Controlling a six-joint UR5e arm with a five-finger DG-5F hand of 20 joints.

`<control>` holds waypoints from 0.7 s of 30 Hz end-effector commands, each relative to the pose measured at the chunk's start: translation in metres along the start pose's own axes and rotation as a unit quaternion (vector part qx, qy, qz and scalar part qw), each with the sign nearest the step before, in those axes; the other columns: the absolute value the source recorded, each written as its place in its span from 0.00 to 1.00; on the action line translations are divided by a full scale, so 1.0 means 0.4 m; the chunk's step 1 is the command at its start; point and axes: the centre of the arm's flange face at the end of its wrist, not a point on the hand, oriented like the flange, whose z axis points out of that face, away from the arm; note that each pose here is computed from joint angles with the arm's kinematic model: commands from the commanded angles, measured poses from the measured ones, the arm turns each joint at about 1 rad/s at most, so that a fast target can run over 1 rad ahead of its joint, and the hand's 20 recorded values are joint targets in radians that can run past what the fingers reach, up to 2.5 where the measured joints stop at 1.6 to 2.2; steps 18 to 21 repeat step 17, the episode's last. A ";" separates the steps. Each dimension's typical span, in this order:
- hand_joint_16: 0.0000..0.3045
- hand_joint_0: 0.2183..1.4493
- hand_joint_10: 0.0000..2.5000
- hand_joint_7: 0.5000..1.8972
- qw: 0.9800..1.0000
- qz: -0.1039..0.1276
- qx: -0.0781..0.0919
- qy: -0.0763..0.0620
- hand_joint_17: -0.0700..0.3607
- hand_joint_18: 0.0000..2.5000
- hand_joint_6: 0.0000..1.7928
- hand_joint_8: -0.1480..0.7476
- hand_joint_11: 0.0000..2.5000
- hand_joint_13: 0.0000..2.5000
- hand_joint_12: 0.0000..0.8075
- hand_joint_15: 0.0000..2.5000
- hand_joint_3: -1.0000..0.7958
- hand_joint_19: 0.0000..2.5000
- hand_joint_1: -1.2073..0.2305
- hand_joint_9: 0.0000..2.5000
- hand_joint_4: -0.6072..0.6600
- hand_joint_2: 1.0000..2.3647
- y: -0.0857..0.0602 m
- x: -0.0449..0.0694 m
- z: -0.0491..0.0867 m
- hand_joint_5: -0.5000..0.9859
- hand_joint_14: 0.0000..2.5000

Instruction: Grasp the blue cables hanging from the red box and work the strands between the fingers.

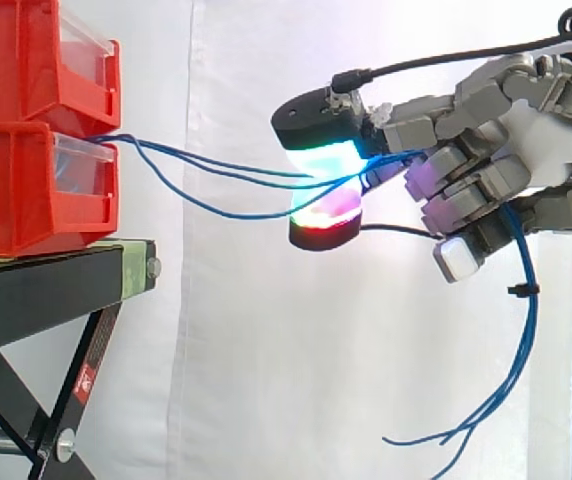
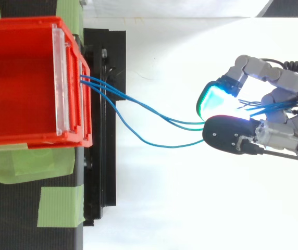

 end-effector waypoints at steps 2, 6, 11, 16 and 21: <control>0.84 0.54 1.00 0.79 1.000 0.000 0.000 -0.001 0.61 1.00 0.09 0.70 1.00 0.78 0.73 0.64 0.42 0.23 0.40 0.70 0.73 0.02 -0.001 -0.001 0.001 0.60 1.00; 0.84 0.54 1.00 0.79 1.000 0.000 0.000 -0.001 0.61 1.00 0.09 0.70 1.00 0.78 0.73 0.64 0.42 0.23 0.40 0.70 0.73 0.02 0.001 -0.002 0.001 0.60 1.00; 0.84 0.54 1.00 0.78 1.000 0.000 0.000 0.000 0.61 1.00 0.10 0.70 1.00 0.78 0.73 0.64 0.41 0.23 0.40 0.70 0.74 0.02 -0.001 0.000 0.000 0.60 1.00; 0.84 0.54 1.00 0.78 1.000 0.000 0.000 0.000 0.61 1.00 0.10 0.70 1.00 0.78 0.73 0.64 0.41 0.23 0.40 0.70 0.74 0.02 -0.001 0.000 0.000 0.60 1.00; 0.84 0.54 1.00 0.78 1.000 0.000 0.000 0.000 0.61 1.00 0.10 0.70 1.00 0.78 0.73 0.64 0.41 0.23 0.40 0.70 0.74 0.02 -0.001 0.000 0.000 0.60 1.00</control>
